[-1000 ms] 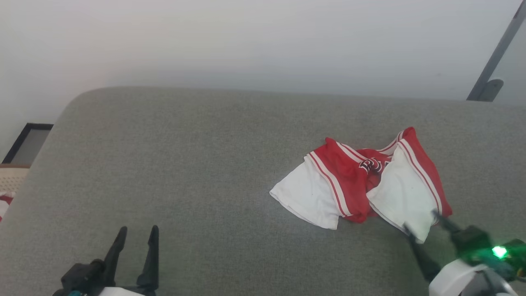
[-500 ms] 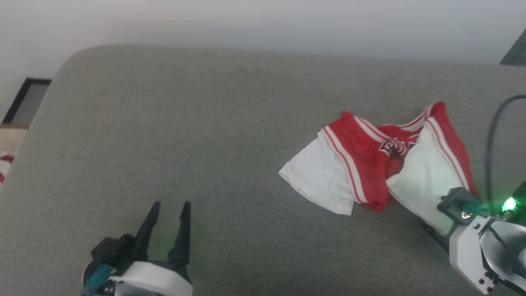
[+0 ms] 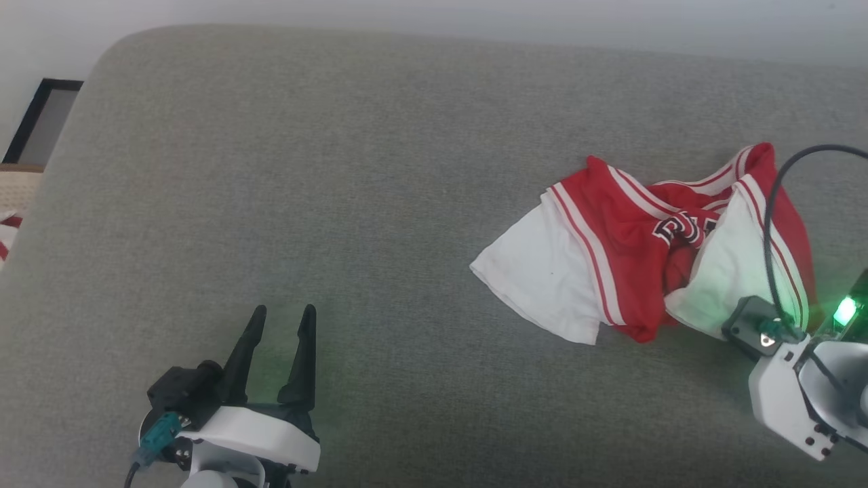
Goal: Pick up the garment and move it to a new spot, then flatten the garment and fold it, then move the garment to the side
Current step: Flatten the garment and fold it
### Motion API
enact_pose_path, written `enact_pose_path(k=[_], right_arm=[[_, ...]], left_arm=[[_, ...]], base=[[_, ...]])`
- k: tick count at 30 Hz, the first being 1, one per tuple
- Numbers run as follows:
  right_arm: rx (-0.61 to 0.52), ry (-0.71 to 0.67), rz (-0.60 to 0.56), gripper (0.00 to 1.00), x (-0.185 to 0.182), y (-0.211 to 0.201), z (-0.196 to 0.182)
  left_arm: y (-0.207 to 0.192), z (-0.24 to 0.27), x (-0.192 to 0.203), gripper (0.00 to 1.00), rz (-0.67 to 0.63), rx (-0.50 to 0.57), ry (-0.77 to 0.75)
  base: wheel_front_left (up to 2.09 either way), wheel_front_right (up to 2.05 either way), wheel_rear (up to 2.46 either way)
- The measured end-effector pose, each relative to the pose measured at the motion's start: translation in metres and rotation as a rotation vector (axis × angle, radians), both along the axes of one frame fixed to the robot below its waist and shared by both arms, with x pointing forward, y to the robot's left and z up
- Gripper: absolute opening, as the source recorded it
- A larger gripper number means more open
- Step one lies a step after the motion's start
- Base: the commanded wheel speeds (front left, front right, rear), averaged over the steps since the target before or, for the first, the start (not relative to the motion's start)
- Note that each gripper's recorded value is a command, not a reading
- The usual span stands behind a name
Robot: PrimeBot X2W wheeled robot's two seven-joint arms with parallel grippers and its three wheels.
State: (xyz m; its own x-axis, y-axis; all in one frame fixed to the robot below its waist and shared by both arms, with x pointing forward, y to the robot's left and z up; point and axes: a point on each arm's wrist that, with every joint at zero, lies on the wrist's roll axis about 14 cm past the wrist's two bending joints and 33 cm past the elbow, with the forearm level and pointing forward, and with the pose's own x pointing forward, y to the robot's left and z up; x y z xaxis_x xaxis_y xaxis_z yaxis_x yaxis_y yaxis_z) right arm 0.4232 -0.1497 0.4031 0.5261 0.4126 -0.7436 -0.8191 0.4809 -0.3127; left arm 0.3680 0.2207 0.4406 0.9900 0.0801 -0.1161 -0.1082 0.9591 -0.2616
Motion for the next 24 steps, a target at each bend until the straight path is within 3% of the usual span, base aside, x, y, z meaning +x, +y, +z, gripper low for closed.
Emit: enact_pose_path(k=[7,10,11,13,18,24], right_arm=[[0.027,-0.042,-0.045,0.00,0.004,-0.012,0.008],[0.116,-0.079,-0.122,0.00,0.015,-0.016,0.022],[0.210,-0.099,-0.208,0.00,0.023,-0.022,0.035],[0.243,-0.111,-0.254,0.00,0.027,-0.030,0.039],[0.415,-0.194,-0.576,0.00,0.046,-0.099,0.061],[0.718,-0.203,-1.020,0.00,0.044,-0.165,0.048]], left_arm=[[-0.011,0.001,0.006,1.00,-0.037,-0.006,-0.008],[-0.017,0.002,0.009,1.00,-0.060,-0.007,-0.011],[-0.021,0.002,0.012,1.00,-0.075,-0.008,-0.013],[-0.023,0.002,0.013,1.00,-0.082,-0.007,-0.013],[-0.032,-0.001,0.019,1.00,-0.124,-0.001,-0.008],[-0.044,-0.006,0.030,1.00,-0.170,-0.001,0.002]], base=[[0.00,0.00,0.00],[0.00,0.00,0.00],[0.00,0.00,0.00],[0.00,0.00,0.00],[0.00,0.00,0.00],[0.00,0.00,0.00]])
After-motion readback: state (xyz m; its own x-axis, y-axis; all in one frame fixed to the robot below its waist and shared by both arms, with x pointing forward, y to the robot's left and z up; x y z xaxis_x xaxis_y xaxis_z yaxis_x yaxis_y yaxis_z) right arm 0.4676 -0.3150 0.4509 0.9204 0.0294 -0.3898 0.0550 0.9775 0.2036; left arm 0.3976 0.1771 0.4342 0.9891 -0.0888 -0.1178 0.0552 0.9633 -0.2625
